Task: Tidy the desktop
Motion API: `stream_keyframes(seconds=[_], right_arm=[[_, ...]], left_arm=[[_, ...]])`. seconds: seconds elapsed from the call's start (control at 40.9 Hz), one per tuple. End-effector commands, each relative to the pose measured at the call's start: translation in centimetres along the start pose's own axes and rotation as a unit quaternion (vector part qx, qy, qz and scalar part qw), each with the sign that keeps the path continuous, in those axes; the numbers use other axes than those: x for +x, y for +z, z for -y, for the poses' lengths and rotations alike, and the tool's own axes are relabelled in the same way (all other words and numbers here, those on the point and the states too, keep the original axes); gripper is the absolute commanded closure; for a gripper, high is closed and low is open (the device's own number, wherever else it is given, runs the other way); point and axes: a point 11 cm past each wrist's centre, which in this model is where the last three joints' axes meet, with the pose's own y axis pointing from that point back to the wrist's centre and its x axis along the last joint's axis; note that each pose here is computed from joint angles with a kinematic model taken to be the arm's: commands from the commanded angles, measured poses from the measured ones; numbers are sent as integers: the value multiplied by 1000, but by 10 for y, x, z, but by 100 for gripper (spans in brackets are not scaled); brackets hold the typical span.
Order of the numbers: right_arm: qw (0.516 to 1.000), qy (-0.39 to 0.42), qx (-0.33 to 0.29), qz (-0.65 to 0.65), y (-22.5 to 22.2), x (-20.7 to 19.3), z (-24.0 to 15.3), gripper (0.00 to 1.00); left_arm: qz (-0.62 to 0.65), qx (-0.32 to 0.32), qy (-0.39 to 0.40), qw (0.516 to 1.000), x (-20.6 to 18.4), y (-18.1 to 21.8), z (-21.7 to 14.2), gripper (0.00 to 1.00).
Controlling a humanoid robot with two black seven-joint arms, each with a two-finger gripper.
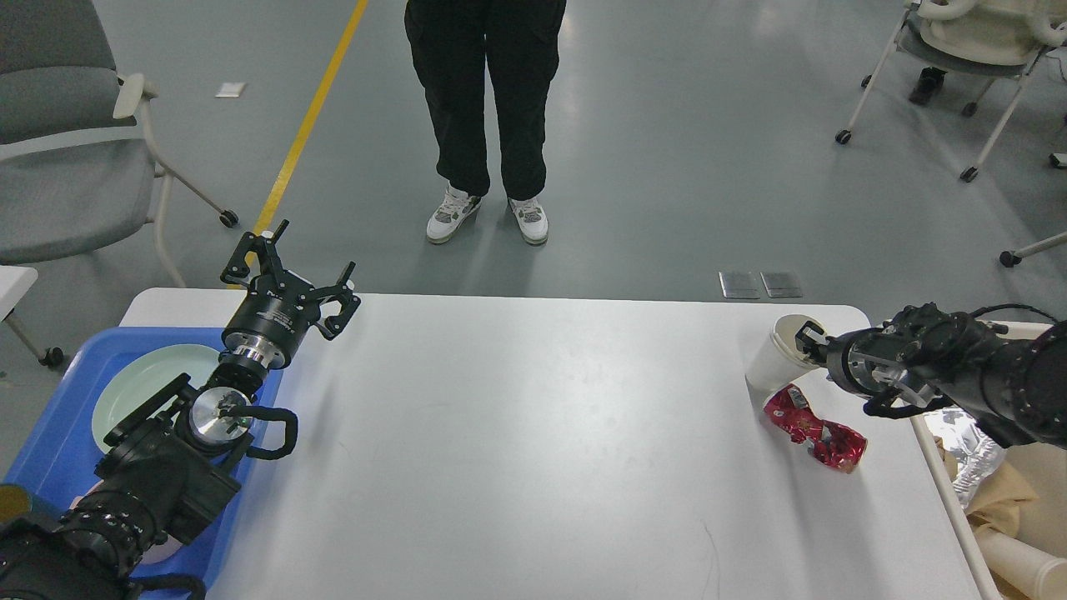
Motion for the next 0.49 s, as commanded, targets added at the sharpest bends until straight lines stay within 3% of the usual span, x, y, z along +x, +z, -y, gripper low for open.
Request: stream_keyframes(seconds=[0.0, 0.269, 0.464], right_arm=[[1000, -2, 3, 2, -2, -2, 0, 100], [1000, 0, 22, 6, -22, 9, -11, 100], [998, -7, 59, 2, -60, 45, -64, 100]], left_arm=[[0, 0, 0, 1000, 0, 0, 0, 3], [0, 0, 0, 1000, 0, 0, 0, 3], [0, 0, 0, 1000, 0, 0, 0, 3]])
